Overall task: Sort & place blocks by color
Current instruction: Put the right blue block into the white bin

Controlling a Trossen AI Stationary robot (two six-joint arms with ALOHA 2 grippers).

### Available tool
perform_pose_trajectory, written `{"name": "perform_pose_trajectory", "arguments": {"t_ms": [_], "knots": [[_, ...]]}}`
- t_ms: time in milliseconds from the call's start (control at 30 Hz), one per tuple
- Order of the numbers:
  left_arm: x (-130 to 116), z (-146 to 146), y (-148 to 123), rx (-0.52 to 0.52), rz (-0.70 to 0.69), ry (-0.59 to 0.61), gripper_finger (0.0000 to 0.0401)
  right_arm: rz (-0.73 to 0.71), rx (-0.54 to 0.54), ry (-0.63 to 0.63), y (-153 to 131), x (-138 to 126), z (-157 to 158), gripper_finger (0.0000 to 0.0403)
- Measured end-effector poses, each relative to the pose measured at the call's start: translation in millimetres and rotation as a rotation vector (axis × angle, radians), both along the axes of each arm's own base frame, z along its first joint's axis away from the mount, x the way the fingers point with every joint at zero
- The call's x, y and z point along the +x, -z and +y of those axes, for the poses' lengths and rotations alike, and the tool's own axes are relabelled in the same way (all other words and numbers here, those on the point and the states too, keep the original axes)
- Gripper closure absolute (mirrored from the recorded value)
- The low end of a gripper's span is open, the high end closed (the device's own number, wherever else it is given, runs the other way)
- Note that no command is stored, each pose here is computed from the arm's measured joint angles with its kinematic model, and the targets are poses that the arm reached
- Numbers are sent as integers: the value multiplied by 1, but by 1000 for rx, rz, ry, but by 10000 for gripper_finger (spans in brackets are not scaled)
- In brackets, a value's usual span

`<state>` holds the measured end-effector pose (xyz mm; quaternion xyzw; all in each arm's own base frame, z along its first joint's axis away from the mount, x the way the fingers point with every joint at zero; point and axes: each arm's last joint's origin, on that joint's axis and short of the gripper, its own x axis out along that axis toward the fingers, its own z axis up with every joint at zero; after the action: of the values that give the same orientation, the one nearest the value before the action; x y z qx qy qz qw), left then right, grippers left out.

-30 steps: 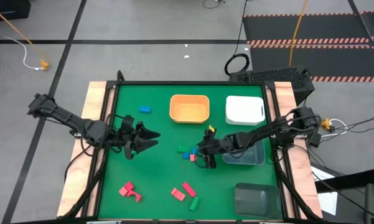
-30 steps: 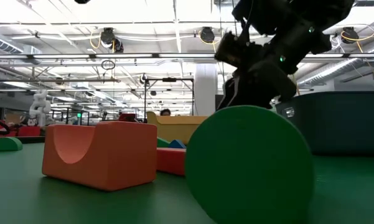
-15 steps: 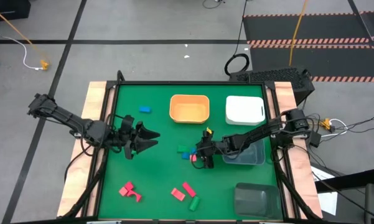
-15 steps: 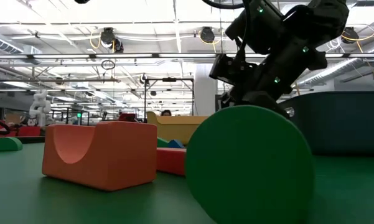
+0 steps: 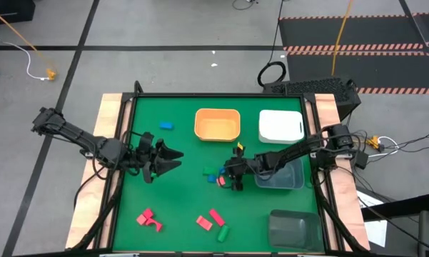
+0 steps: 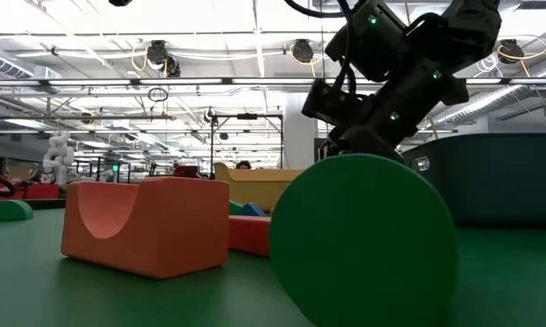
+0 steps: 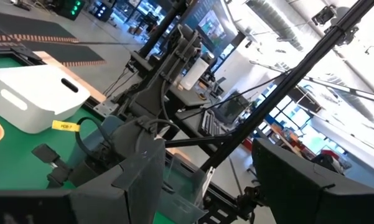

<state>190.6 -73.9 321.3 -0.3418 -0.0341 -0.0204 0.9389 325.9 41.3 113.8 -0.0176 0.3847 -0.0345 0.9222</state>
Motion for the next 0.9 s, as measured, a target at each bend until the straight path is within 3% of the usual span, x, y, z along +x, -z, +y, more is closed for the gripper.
{"name": "perform_pose_trajectory", "arguments": {"t_ms": [367, 533, 767, 900], "knots": [[0, 0, 0, 6, 0, -4, 160, -6, 154, 12, -6, -1, 1, 298], [0, 1, 0, 18, -2, -26, 160, -92, 161, 24, -32, -3, -3, 298], [1, 7, -2, 7, -19, -121, 160, -207, 30, 162, -82, -20, -24, 298], [3, 13, -3, -19, -23, -152, 160, -161, -52, 280, -106, -46, -42, 296]]}}
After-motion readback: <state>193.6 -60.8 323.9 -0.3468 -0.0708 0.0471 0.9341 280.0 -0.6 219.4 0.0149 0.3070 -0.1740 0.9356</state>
